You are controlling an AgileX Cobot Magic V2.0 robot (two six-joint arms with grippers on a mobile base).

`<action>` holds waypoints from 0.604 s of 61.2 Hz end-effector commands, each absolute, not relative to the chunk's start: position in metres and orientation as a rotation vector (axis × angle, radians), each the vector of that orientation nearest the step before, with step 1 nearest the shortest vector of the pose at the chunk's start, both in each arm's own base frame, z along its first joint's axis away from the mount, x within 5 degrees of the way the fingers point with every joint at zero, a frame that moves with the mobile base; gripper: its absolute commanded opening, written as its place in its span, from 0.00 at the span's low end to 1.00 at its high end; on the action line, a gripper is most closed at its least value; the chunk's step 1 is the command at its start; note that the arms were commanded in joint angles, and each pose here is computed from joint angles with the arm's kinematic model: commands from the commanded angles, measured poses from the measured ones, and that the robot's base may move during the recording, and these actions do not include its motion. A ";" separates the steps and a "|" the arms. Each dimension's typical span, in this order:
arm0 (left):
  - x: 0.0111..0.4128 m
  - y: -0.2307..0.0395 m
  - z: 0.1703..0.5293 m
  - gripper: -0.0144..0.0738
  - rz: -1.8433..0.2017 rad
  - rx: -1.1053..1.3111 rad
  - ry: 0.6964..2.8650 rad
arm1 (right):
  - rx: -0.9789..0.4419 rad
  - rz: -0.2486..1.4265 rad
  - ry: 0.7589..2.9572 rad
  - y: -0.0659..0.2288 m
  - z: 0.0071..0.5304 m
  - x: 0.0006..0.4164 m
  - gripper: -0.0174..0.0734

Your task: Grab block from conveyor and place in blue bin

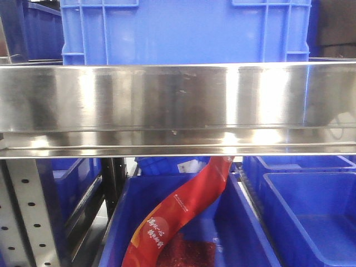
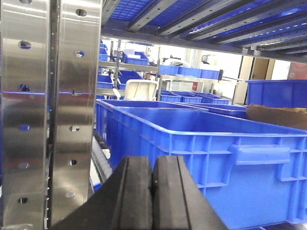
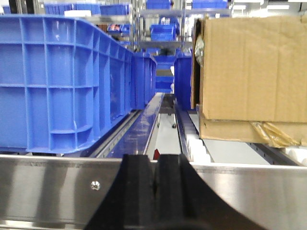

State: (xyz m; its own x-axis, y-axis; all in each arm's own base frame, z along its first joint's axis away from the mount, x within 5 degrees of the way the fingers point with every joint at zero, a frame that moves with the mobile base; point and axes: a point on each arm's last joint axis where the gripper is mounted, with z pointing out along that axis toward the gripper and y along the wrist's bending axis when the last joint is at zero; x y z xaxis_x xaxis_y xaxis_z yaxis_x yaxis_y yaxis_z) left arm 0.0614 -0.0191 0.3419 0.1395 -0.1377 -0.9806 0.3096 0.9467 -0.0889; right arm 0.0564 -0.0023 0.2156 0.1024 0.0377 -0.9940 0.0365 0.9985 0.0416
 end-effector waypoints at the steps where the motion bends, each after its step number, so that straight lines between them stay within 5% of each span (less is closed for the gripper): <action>1: 0.060 -0.018 0.344 0.04 -0.326 0.139 1.371 | 0.074 -0.015 1.452 -0.003 0.216 0.056 0.02; 37: 0.060 -0.018 0.344 0.04 -0.326 0.139 1.369 | 0.097 -0.042 1.435 -0.005 0.217 0.055 0.02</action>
State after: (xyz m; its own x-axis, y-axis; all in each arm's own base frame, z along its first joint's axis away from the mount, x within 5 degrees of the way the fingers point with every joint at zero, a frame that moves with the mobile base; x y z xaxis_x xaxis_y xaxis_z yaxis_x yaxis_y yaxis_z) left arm 0.0613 -0.0191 0.3423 0.1434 -0.1389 -0.9799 0.3098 0.9466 -0.0889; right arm 0.0562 -0.0050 0.2156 0.1094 0.0324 -0.9935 0.0830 0.9957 0.0416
